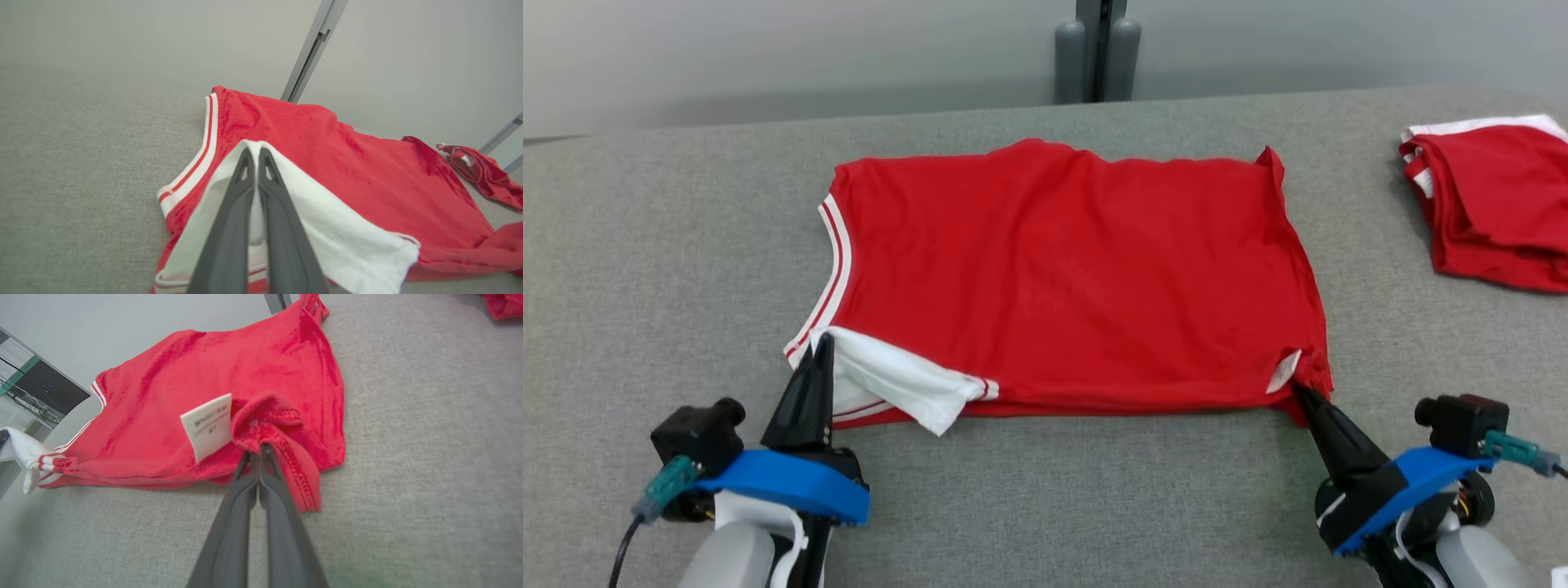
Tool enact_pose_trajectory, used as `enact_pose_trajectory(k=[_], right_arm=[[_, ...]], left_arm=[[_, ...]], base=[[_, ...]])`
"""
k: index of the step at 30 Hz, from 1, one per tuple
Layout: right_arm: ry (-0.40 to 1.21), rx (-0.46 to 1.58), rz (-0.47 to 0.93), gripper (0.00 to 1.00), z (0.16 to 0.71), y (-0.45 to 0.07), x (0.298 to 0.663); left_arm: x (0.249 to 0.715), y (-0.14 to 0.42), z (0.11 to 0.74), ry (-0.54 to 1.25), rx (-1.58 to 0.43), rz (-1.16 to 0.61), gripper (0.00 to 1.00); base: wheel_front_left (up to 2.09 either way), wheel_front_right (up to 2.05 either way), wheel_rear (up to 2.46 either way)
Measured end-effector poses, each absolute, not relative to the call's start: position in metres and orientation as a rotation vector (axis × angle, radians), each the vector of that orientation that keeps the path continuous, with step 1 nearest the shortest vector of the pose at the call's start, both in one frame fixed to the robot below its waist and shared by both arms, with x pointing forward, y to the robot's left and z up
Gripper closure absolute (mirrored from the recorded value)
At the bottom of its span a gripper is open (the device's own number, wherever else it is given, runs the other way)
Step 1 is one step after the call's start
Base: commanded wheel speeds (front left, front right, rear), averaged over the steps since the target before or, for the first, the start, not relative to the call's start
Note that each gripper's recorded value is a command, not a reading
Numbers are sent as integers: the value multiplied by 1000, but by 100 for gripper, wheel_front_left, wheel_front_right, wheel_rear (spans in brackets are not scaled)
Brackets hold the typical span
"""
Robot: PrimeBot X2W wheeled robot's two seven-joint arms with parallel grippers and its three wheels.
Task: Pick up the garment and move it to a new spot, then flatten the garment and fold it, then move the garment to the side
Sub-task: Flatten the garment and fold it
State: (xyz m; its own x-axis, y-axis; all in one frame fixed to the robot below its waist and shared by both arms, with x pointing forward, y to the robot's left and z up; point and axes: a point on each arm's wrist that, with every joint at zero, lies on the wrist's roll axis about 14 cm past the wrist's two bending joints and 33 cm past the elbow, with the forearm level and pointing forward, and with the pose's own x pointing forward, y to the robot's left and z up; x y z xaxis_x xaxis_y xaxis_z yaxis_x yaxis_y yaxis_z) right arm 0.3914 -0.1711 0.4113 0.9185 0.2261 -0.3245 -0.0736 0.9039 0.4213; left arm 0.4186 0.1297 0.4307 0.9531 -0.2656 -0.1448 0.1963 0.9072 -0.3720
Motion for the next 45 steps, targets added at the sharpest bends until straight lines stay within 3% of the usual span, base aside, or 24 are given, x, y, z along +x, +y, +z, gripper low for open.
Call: enact_pose_trajectory(k=[12,13,14,15,16,24,34,45], right_arm=[[370,367,148,98,404,-171,432],[362,361,148,16,404,-172,433],[360,361,146,0,404,-172,433],[360,357,146,0,403,-172,432],[360,357,146,0,403,-172,432],[309,280,139,0,410,-187,426],[370,243,118,0,391,-191,415],[402,241,109,0,378,-185,418]], left_arm=[[460,132,414,235,-321,-236,100],[461,132,413,235,-322,-236,96],[462,131,413,237,-322,-237,53],[462,130,413,237,-323,-240,4],[462,130,413,237,-323,-240,0],[454,146,425,191,-329,-191,0],[412,154,387,309,-294,-160,0],[402,151,358,411,-297,-153,0]], base=[[0,0,0],[0,0,0],[0,0,0],[0,0,0],[0,0,0],[0,0,0],[0,0,0],[0,0,0]])
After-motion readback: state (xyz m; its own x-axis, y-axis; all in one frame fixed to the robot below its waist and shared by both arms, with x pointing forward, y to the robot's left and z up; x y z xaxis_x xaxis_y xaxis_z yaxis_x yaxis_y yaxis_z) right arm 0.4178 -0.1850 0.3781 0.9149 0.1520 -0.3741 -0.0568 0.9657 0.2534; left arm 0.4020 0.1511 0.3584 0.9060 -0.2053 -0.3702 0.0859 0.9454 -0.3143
